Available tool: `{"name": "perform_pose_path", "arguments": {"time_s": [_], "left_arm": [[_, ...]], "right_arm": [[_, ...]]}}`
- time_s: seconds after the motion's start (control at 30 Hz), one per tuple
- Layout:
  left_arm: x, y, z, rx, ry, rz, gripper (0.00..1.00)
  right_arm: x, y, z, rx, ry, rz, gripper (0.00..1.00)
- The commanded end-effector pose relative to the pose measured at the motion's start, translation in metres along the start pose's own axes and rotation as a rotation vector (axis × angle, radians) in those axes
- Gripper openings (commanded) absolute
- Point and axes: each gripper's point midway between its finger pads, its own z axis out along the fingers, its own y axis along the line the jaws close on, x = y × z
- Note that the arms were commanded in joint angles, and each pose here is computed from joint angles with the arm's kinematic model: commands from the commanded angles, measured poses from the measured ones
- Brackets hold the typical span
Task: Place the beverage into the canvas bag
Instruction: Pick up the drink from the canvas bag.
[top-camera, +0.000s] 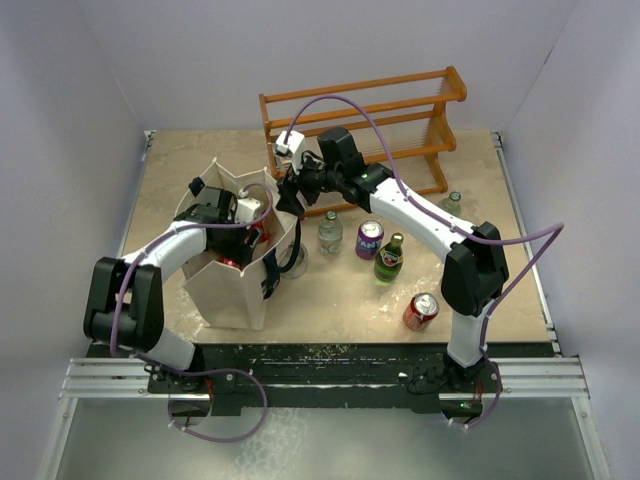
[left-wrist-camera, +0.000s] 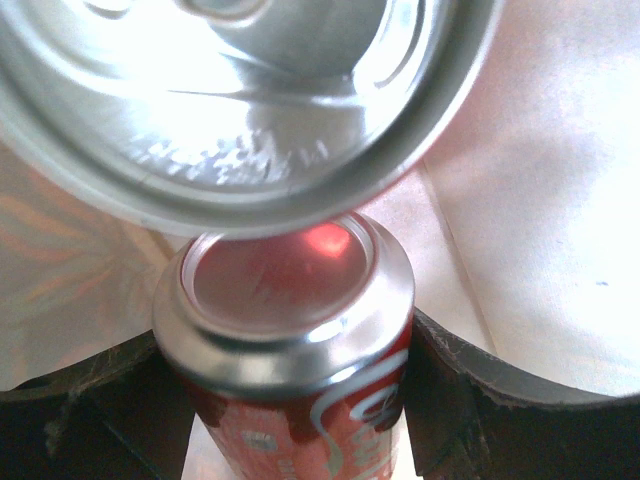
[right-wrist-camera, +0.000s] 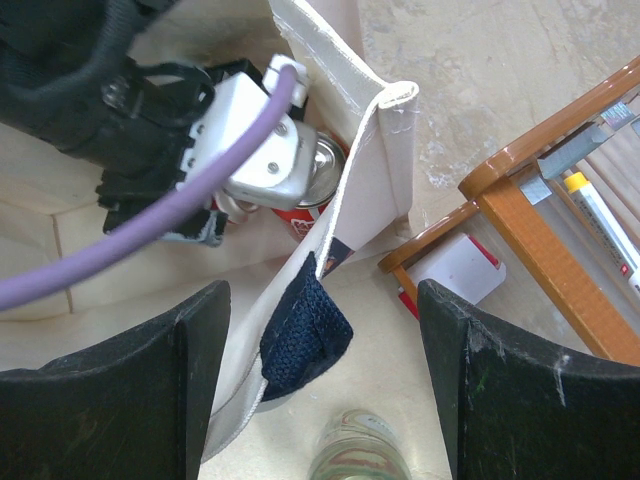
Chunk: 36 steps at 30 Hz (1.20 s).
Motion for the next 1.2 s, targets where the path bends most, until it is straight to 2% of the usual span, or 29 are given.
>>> {"name": "perform_pose_path", "arguments": {"time_s": [0.0,0.27,0.5,0.8,1.17], "left_arm": [[-0.030,0.015,-0.033,-0.078,-0.121,0.034,0.37],[-0.061,0.017,-0.077,-0.103,-0.218,0.114,0.31],[-0.088,0.006,-0.123,-0.080,-0.344,0.163,0.20],[-0.105,-0.009,-0.153,-0.009,-0.431,0.194,0.00],[-0.136,-0.027,-0.205,0.045,-0.582,0.266,0.00]], "right_arm": [[-0.013,-0.007,-0.004,0.029,-0.025,-0.050,0.76],[-0.022,-0.007,-0.008,0.025,-0.043,-0.075,0.76],[-0.033,-0.003,-0.013,0.006,-0.058,-0.073,0.76],[-0.050,0.002,-0.019,-0.013,-0.087,-0.074,0.76],[-0.089,0.010,-0.033,-0.043,-0.166,-0.051,0.76]]}}
